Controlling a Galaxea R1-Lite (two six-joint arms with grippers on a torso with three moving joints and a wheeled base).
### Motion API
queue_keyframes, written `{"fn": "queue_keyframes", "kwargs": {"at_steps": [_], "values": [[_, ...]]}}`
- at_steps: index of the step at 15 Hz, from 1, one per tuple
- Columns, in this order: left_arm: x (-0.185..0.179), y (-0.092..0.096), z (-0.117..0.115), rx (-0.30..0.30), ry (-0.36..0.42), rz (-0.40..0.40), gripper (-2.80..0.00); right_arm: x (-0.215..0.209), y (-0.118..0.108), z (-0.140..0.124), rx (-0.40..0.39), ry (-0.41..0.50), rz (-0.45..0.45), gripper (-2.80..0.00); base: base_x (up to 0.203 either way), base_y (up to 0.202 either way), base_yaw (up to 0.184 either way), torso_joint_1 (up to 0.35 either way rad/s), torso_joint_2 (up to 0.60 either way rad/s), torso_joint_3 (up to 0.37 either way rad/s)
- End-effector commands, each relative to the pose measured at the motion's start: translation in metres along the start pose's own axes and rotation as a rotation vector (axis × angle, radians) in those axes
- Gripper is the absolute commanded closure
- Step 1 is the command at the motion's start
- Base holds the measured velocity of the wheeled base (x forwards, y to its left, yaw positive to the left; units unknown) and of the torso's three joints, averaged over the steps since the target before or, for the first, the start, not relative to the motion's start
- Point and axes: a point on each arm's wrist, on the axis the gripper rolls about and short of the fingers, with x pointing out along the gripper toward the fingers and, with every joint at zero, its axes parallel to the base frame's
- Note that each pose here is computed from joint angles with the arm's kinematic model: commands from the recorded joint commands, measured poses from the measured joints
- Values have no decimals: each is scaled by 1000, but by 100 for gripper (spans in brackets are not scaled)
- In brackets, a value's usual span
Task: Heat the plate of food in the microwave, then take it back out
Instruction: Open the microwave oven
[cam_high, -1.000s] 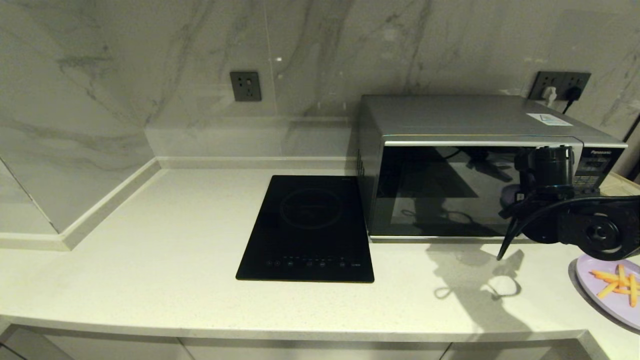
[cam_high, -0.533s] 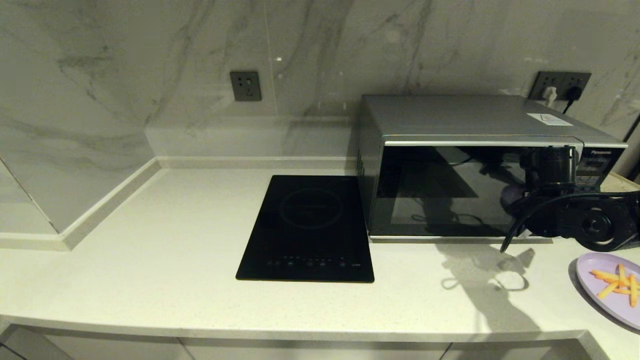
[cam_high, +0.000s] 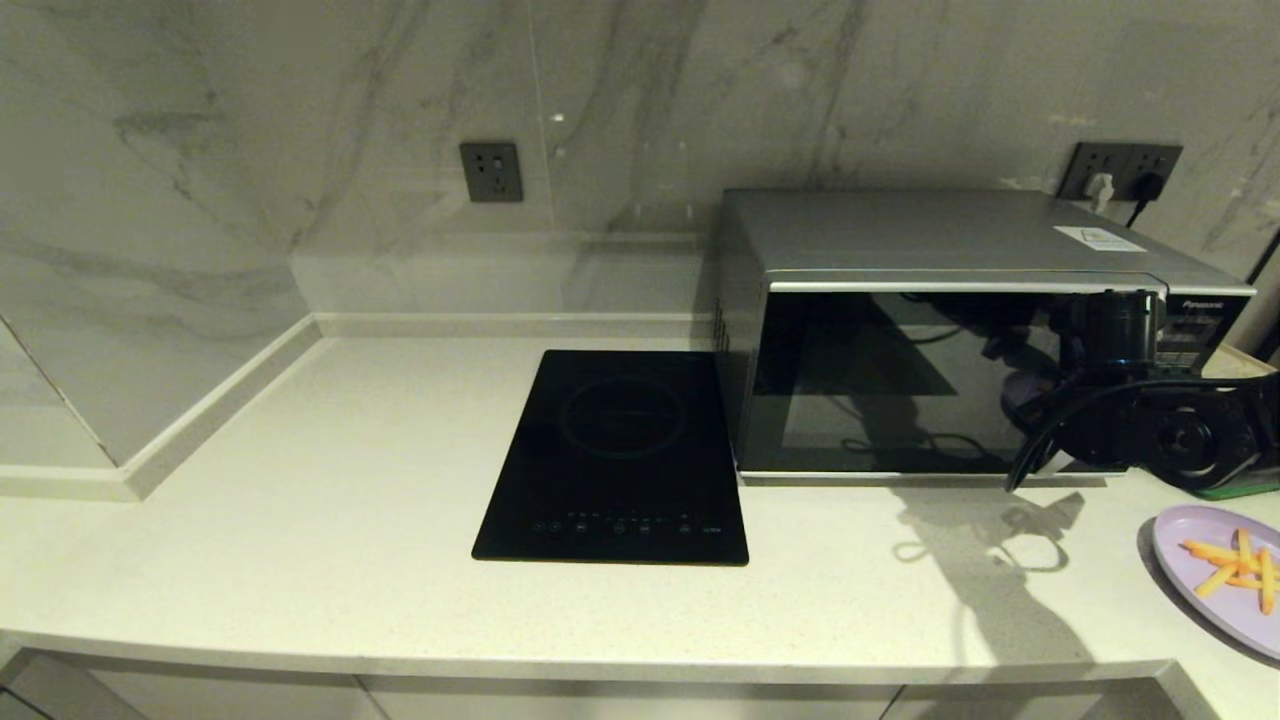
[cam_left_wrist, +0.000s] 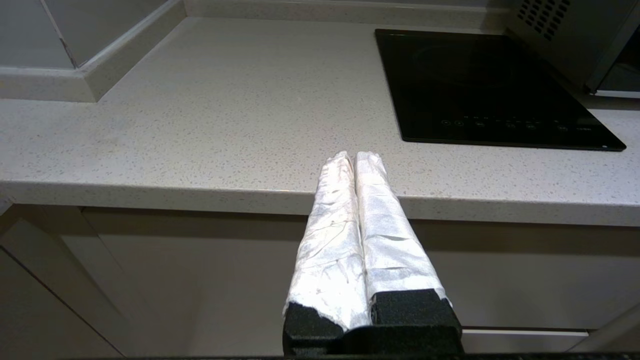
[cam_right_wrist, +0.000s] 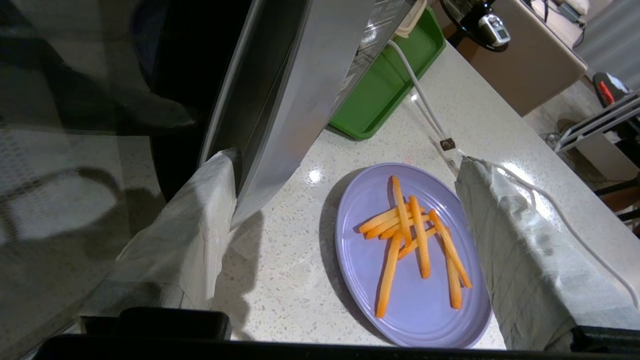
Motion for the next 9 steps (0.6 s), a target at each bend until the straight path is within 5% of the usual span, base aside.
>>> {"fn": "queue_keyframes", "kwargs": {"at_steps": [1, 9], "values": [[0, 0, 0, 1, -1, 0, 0, 3, 2, -2, 36, 1, -12, -280, 0, 0, 0, 0, 0, 0], [0, 0, 0, -1, -1, 0, 0, 9, 2, -10, 147, 17, -34, -280, 0, 0, 0, 0, 0, 0]]}}
